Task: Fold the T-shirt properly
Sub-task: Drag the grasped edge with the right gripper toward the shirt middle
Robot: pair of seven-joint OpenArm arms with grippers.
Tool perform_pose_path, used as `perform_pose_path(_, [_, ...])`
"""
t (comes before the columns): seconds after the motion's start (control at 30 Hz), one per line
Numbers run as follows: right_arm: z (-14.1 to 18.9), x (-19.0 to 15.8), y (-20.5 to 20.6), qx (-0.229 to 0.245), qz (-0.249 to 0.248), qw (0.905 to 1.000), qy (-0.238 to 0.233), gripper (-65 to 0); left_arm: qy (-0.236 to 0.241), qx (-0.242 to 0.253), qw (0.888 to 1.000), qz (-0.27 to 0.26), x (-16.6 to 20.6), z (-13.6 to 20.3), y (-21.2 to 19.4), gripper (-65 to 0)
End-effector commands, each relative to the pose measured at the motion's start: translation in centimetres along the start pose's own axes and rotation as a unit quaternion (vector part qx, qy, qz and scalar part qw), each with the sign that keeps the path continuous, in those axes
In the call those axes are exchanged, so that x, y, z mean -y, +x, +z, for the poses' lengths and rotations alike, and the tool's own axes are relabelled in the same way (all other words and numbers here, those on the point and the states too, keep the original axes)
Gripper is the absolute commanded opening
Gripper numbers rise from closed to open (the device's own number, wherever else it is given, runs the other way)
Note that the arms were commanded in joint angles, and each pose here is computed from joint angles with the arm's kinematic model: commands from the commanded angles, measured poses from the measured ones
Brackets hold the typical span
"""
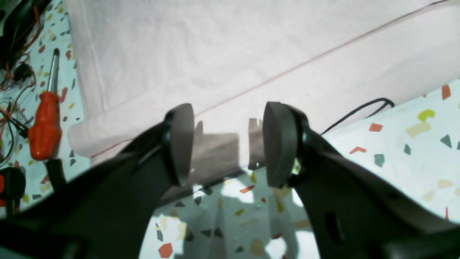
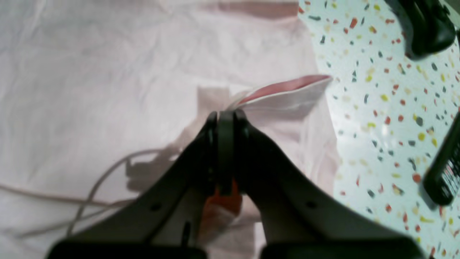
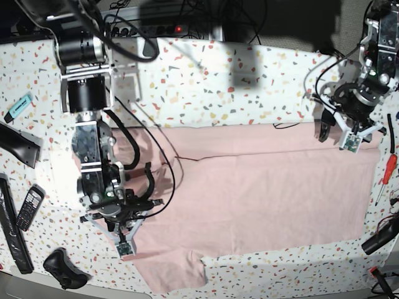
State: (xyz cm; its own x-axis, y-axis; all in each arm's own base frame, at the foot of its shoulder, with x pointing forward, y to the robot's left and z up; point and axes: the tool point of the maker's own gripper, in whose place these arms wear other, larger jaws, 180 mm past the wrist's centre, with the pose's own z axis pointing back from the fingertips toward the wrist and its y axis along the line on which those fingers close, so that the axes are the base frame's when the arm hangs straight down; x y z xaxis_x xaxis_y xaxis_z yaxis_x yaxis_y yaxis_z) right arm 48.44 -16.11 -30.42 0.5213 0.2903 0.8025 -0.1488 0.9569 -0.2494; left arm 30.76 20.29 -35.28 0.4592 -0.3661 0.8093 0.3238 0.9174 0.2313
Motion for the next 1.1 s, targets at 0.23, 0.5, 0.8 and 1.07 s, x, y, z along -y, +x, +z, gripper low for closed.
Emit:
perform_pose_path(0.23, [-1.6,3.6,5.7,0.070,-0.032,0.9960,-0.046,-65.0,0.008,0.019,1.000,-0.006,-0.8,0.2,1.1,-35.4])
perform_pose_path(0.5, [-2.9,3.9,4.2,0.044,-0.038,0.9972,-0.048,-65.0,0.008,0.019,1.000,-0.006,-0.8,0.2,1.1,-35.4])
perform_pose_path(0.8, [-1.6,3.2,1.8,-0.044,-0.036,0.9974,-0.044,-65.0,0.008,0.019,1.000,-0.006,-0.8,0.2,1.1,-35.4])
perform_pose_path(1.07, [3.0,-1.3,0.9,-0.025,-0.020,0.9990,-0.032,-65.0,0.008,0.019,1.000,-0.006,-0.8,0.2,1.1,-35.4])
